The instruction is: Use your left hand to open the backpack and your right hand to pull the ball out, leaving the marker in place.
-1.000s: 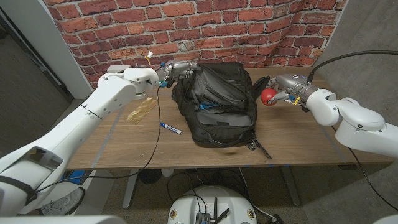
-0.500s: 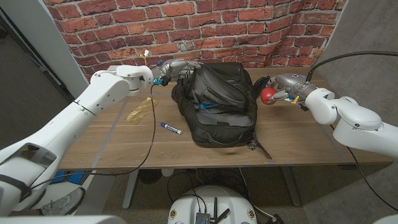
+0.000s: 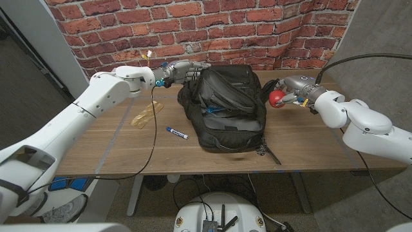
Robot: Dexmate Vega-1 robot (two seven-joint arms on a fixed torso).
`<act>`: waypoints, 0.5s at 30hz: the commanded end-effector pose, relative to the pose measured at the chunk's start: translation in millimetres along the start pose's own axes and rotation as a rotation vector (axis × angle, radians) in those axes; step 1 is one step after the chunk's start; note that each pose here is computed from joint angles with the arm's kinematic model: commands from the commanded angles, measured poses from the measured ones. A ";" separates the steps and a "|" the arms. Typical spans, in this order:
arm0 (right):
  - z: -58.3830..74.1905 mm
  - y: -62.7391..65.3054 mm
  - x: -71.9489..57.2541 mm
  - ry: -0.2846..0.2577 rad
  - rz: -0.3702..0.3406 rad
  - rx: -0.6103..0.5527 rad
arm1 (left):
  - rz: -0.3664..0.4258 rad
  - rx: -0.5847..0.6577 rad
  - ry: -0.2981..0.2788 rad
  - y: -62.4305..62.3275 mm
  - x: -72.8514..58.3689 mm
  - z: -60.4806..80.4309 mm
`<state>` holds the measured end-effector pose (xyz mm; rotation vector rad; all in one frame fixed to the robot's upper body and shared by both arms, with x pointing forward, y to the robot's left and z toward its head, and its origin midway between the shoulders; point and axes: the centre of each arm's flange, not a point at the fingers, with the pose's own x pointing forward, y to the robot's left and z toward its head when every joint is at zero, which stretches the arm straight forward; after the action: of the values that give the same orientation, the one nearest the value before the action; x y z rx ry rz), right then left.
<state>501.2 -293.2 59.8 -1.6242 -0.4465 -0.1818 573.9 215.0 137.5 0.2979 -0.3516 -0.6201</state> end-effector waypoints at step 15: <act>-12.5 4.0 7.1 0.018 0.009 -0.009 | 0.006 -0.025 -0.141 1.8 -0.3 -5.7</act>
<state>505.9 -297.7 59.9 -1.6265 -0.4365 -0.1866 575.0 216.1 134.3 0.2639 -0.4099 -0.6581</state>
